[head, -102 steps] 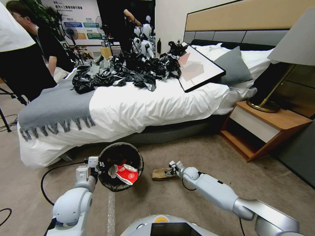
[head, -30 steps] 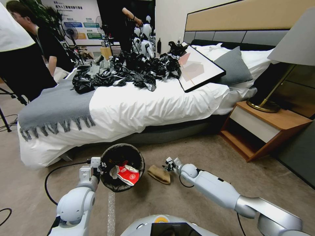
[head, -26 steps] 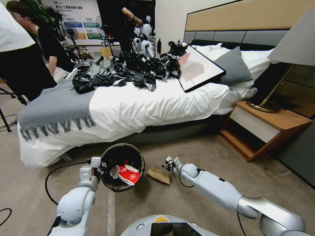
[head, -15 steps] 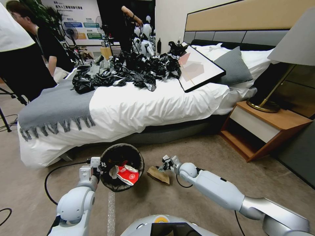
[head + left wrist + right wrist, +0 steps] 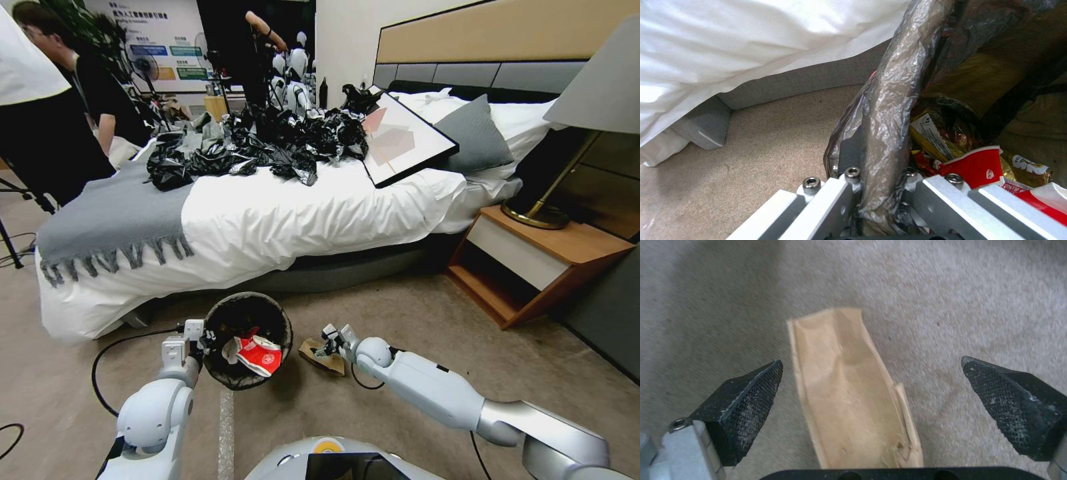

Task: Pick up the trash bin, then pick up the garbage from the floor and place it into the trash bin.

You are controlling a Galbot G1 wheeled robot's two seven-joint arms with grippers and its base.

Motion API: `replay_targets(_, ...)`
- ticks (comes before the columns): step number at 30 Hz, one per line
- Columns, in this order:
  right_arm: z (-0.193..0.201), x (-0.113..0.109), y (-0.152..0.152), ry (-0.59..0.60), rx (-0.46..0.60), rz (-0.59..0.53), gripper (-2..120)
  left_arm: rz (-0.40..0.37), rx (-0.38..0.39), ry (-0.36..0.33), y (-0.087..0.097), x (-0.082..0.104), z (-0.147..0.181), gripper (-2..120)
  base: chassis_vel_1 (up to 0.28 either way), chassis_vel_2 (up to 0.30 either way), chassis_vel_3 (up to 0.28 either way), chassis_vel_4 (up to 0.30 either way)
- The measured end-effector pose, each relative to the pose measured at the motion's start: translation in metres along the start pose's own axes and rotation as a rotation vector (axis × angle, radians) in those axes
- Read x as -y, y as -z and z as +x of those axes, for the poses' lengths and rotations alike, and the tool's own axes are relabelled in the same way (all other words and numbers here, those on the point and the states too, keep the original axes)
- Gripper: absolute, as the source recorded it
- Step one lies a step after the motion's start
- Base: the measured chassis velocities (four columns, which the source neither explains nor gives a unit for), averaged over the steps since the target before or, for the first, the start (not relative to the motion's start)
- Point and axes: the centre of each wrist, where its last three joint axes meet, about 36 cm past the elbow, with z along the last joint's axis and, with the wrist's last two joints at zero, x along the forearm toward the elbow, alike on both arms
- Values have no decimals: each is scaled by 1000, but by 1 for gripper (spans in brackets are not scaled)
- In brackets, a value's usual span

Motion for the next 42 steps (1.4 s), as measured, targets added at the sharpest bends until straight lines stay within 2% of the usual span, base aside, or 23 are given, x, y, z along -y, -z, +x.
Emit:
replay_targets(9,-3,5,-14,-15,-18,-2,100,-2,-4,-2,-1,1,0,0,0,0,0,0)
replay_targets(19,-22,-11,-15,14,-31,3,100,-5,-6,-7,-2,2,0,0,0,0,0,0)
replay_targets(31,-39,-15,-16,13,-40,11,100,-5,-7,-7,-2,2,0,0,0,0,0,0)
replay_targets(42,-52,7,-45,-35,-87,-1,100,-5,-7,-5,-2,2,1,0,0,0,0,0)
